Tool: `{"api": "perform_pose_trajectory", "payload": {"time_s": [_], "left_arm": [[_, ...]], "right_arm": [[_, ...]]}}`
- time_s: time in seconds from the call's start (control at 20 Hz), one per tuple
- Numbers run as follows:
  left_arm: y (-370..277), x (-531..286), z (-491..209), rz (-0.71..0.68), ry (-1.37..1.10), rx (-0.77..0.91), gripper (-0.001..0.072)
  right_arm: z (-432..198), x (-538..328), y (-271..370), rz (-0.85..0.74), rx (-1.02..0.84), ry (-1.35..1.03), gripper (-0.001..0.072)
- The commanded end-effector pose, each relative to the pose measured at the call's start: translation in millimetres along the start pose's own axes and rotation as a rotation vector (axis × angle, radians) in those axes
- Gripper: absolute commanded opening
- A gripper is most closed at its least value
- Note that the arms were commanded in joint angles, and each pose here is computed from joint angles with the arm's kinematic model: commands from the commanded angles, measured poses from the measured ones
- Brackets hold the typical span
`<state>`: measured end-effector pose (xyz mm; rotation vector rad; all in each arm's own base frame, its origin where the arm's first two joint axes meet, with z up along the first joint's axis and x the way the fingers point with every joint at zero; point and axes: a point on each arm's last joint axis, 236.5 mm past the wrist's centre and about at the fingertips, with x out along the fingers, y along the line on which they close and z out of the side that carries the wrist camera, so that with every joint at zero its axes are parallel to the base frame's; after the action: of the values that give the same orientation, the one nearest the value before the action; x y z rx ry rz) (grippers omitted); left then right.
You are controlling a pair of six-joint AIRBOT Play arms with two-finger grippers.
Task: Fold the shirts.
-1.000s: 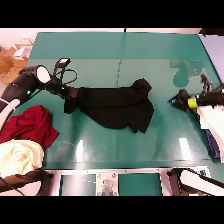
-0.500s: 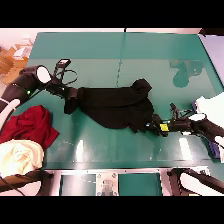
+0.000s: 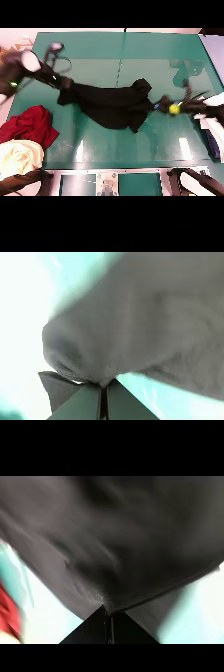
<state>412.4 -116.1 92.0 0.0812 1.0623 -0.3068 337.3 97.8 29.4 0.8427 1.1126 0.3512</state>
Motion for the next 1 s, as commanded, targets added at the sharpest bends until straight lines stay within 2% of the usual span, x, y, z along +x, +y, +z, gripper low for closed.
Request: {"api": "perform_pose_trajectory", "payload": {"time_s": [0.0,0.1,0.2,0.35,0.5,0.7,0.8,0.95], "left_arm": [[2,-126,59,0.065,-0.288,0.003,0.002],[-8,-226,83,0.057,-0.527,-0.024,0.002],[-19,-328,87,0.04,-0.754,-0.039,0.002],[-34,-468,66,0.018,-1.084,-0.028,0.002],[-45,-562,32,0.006,-1.349,-0.005,0.002],[-41,-567,13,0.06,-1.338,0.021,0.002],[-32,-537,26,0.088,-1.252,0.015,0.002],[-22,-446,56,0.093,-1.043,0.002,0.0021]], "right_arm": [[59,-122,104,0.075,-0.23,-0.27,0.0014],[78,-202,170,0.087,-0.372,-0.489,0.0014],[72,-280,235,0.096,-0.503,-0.697,0.0014],[35,-378,319,0.112,-0.663,-1.004,0.0014],[-3,-417,361,0.126,-0.736,-1.131,0.0014],[-9,-405,349,0.086,-0.712,-1.076,0.0014],[9,-390,327,0.072,-0.653,-1.024,0.0014],[54,-346,265,0.05,-0.513,-0.9,0.0014]]}}
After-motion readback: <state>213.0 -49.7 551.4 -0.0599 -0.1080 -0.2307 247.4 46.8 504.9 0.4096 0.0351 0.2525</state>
